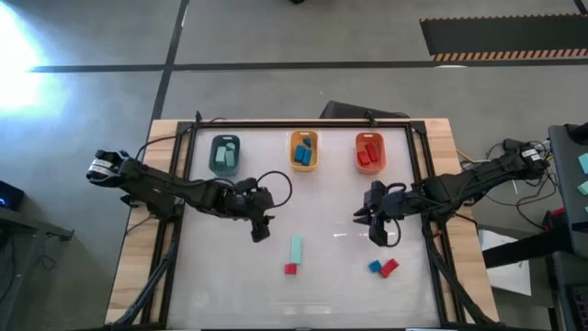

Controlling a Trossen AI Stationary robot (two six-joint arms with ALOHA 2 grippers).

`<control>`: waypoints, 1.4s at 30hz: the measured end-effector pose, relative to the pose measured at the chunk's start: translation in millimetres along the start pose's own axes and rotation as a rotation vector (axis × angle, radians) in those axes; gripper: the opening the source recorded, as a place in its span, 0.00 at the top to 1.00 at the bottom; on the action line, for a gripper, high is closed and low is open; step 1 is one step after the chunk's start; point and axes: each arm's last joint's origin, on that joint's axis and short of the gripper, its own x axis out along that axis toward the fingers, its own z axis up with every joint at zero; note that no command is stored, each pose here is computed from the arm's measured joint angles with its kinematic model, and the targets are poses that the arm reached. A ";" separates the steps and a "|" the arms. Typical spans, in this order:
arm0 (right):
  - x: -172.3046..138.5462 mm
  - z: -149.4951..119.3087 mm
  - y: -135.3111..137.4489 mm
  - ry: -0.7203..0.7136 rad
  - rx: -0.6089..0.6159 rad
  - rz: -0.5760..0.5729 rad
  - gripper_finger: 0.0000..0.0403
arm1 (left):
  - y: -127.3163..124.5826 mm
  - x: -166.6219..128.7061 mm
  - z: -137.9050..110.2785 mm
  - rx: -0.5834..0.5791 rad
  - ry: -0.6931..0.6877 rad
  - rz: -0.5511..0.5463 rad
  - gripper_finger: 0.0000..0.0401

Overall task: Sort & place blocks by color
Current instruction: Put the blue block into the yellow bin

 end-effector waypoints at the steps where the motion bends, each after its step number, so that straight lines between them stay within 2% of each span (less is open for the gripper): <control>1: -0.4 -1.5 2.7 0.005 0.006 0.011 0.82 | -1.8 1.6 -1.5 0.012 -0.015 -0.011 0.56; 6: -5.7 -4.9 17.4 0.016 0.043 0.070 0.84 | -3.2 12.0 -13.6 0.025 -0.044 -0.066 0.56; 16: -15.2 -5.0 34.2 0.019 0.120 0.136 0.86 | 1.8 27.1 -37.4 0.015 -0.043 -0.077 0.56; 27: -13.7 -13.1 42.3 0.078 0.220 0.143 0.86 | 1.1 27.5 -36.2 0.009 -0.066 -0.088 0.56; 33: 2.9 -20.0 48.3 0.185 0.181 0.124 0.86 | 1.0 27.4 -36.0 0.008 -0.068 -0.089 0.56; 42: 6.2 -14.1 61.5 0.504 -0.049 -0.107 0.86 | 1.0 27.5 -36.0 0.008 -0.068 -0.089 0.56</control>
